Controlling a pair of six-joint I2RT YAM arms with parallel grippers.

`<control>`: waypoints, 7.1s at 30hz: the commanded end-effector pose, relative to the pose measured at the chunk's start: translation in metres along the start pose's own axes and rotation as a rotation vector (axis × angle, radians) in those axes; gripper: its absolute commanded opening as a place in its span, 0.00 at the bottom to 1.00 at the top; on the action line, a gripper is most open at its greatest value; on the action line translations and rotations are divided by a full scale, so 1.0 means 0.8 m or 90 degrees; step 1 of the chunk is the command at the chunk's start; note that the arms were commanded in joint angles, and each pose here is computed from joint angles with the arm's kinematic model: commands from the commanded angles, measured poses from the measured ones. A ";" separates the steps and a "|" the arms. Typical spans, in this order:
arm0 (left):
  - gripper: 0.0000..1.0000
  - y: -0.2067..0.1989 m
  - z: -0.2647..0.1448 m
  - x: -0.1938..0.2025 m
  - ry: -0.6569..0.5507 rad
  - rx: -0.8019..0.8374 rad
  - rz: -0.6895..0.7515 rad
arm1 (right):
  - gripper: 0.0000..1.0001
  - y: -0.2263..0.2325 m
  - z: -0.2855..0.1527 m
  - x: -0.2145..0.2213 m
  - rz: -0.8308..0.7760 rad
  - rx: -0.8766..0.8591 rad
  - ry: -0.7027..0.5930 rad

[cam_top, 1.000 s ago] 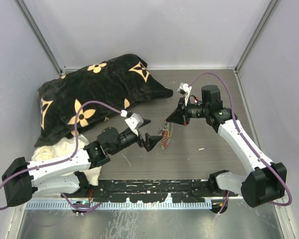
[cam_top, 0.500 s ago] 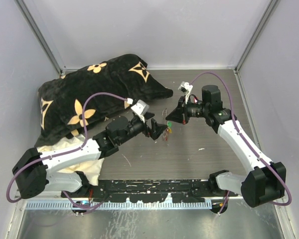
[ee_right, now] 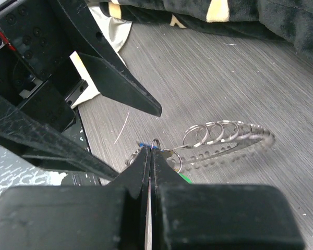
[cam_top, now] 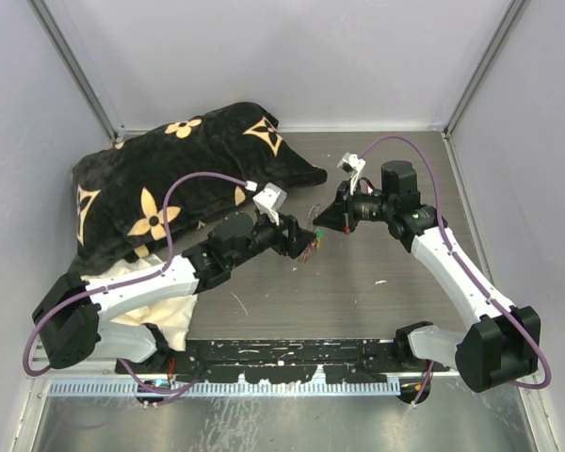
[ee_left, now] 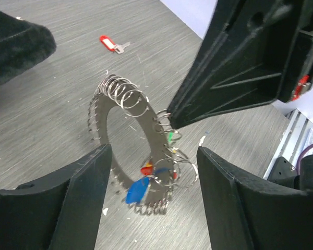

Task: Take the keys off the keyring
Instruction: Remove the key from the keyring.

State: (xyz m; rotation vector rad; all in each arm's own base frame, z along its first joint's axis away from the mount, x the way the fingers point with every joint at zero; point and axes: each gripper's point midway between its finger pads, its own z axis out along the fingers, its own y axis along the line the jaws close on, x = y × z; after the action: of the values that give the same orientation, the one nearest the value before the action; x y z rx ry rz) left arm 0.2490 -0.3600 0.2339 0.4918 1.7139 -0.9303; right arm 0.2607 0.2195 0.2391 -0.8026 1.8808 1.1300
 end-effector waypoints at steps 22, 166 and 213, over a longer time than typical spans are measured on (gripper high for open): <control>0.56 -0.014 -0.047 -0.050 -0.051 0.327 0.248 | 0.01 0.041 -0.009 -0.011 -0.222 -0.103 0.018; 0.00 -0.072 -0.067 -0.055 -0.187 0.394 0.259 | 0.12 0.080 -0.007 0.016 -0.489 -0.306 -0.030; 0.50 -0.018 -0.068 -0.050 -0.153 0.211 0.149 | 0.01 0.050 0.002 0.020 -0.219 -0.137 0.102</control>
State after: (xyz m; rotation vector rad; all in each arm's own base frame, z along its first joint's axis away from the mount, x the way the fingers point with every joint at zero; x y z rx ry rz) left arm 0.2033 -0.3421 0.2619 0.9155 1.2130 -1.1411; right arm 0.2023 0.2371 0.2263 -1.5071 1.4358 1.1081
